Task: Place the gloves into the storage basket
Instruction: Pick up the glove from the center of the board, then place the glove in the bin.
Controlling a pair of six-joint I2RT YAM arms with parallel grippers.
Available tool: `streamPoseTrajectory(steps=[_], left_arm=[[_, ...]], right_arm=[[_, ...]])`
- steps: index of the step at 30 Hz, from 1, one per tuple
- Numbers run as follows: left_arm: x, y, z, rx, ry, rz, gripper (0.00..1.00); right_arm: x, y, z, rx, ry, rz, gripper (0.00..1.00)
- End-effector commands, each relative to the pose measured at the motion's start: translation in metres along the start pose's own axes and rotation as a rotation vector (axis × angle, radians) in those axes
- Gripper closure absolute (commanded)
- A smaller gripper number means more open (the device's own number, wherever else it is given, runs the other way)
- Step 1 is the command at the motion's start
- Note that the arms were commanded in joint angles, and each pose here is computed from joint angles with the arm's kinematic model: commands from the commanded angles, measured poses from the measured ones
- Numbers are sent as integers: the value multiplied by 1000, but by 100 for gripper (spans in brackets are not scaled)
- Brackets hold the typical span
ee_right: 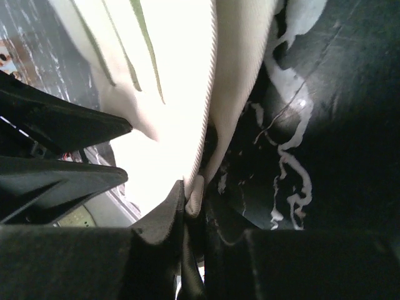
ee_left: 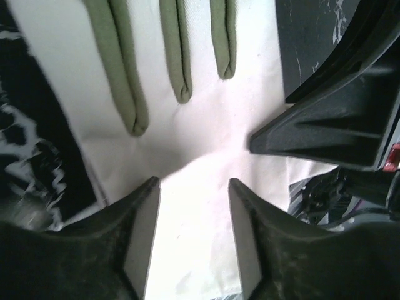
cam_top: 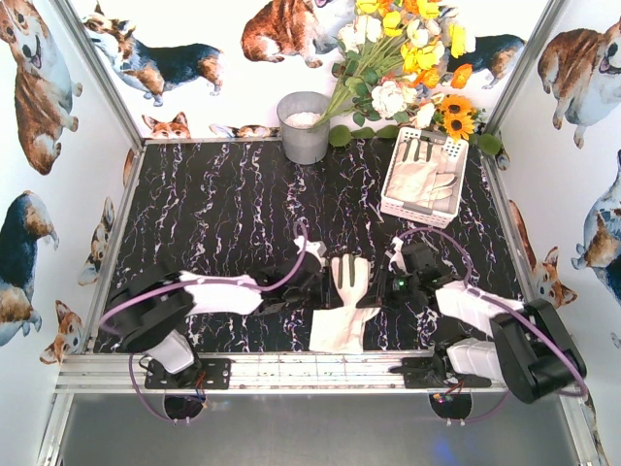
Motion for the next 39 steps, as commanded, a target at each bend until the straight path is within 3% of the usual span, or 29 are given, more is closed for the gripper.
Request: streamPoseTrajectory(steps=[1,8,14,23,35,37,39], left_arm=[[4,-28,12,68,31,-27,52],[19,-72,25,16,-10,-128,31],[43,-109,4,-198,22,-258,13],[57,-139,-12,-346,25,-378,1],[75,-179,-62,-685,69,-474,0],[75,-180,-61,-677,63,-487,9],[76,-181,-57,-658,46,-513,26]], right_arm=[[5,-21,39,100,-118,-16,100],[-1,-53,75,167,-242,-4,100],[-9,-78,111,280,-330,29,100],[-23,-126,179,503,-513,52,100],[-30,-159,224,693,-609,-22,100],[-29,-159,224,690,-608,-36,100],[-28,-159,223,683,-610,-53,100]])
Point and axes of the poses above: each gripper's point midway between its finger pads, its own y axis out along the fingers, its own z axis along the line the jaws close on, x = y × z, the point moved 4 cm from there along -y, back along the fingers, and after that the axes turned 14 degrees about y, right-handed, at the moved point
